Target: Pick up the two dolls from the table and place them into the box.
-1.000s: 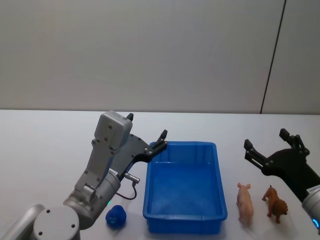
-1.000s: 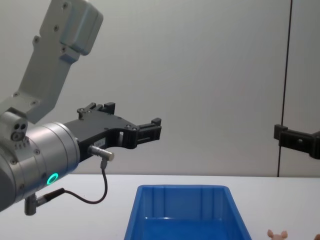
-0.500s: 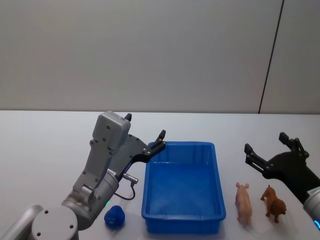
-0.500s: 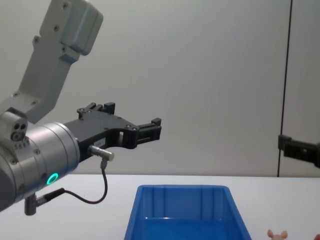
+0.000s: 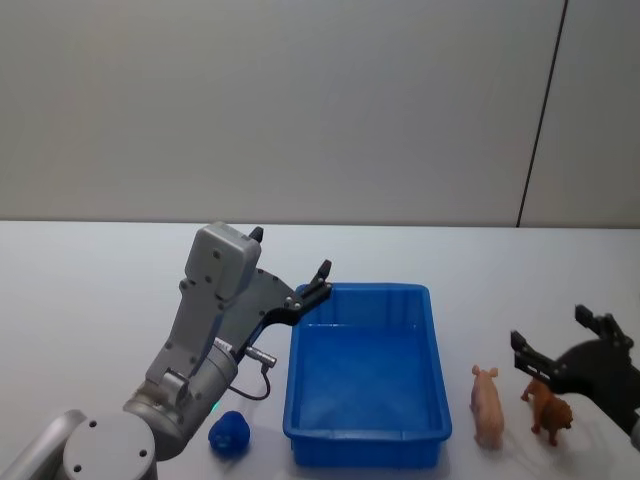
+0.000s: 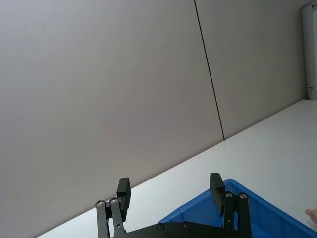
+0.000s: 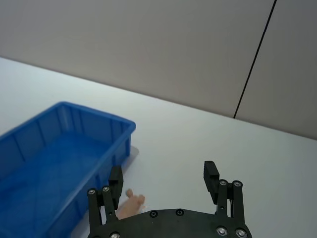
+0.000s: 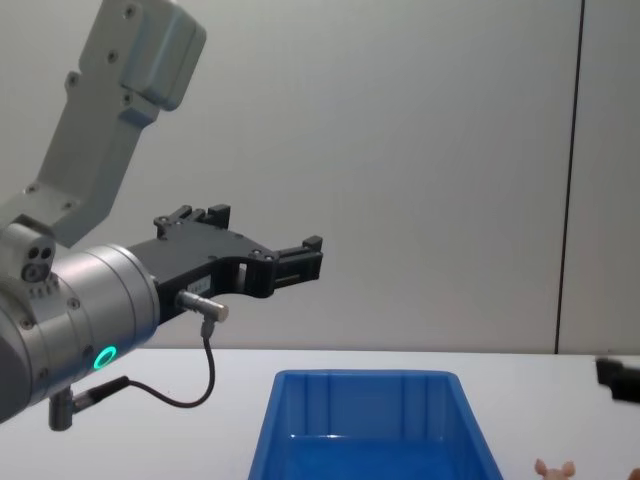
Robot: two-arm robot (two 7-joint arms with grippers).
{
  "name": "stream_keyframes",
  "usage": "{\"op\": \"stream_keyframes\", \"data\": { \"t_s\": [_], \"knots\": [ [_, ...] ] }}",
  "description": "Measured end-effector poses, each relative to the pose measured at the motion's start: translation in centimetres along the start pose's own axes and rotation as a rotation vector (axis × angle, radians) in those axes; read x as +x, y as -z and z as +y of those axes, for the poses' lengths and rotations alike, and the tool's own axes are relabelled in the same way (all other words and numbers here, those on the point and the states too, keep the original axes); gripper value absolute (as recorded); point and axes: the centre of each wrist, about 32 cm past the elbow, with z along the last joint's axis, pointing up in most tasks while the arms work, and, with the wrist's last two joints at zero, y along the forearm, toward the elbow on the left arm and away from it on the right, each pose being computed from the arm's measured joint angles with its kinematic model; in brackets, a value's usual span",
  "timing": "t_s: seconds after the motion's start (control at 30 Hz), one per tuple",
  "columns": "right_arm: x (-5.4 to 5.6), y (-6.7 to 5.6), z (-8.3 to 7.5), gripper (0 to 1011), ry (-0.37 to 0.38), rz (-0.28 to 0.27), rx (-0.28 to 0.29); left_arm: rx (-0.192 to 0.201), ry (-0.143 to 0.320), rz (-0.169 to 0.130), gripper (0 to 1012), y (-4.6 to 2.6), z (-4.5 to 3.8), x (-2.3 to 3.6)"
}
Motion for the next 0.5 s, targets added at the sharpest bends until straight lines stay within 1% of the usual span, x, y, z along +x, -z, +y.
{"op": "stream_keyframes", "data": {
  "t_s": [0.03, 0.07, 0.17, 0.2, 0.3, 0.5],
  "knots": [
    [0.2, 0.2, -0.1, 1001, 0.000, -0.006, -0.017, 0.000, 0.000, 0.000, 1002, 0.00, 0.00, 0.00],
    [0.2, 0.2, -0.1, 1001, 0.000, -0.006, -0.017, 0.000, 0.000, 0.000, 1001, 0.00, 0.00, 0.00],
    [0.8, 0.8, -0.3, 1001, -0.003, -0.019, -0.059, 0.000, 0.000, 0.000, 1001, 0.00, 0.00, 0.00],
    [0.8, 0.8, -0.3, 1001, -0.003, -0.019, -0.059, 0.000, 0.000, 0.000, 1001, 0.00, 0.00, 0.00],
    [1.2, 1.3, -0.5, 1001, -0.007, -0.030, -0.103, 0.000, 0.000, 0.000, 1001, 0.00, 0.00, 0.00],
    [1.6, 2.0, -0.6, 1001, -0.020, -0.041, -0.158, 0.000, 0.000, 0.000, 1001, 0.00, 0.00, 0.00]
  ]
}}
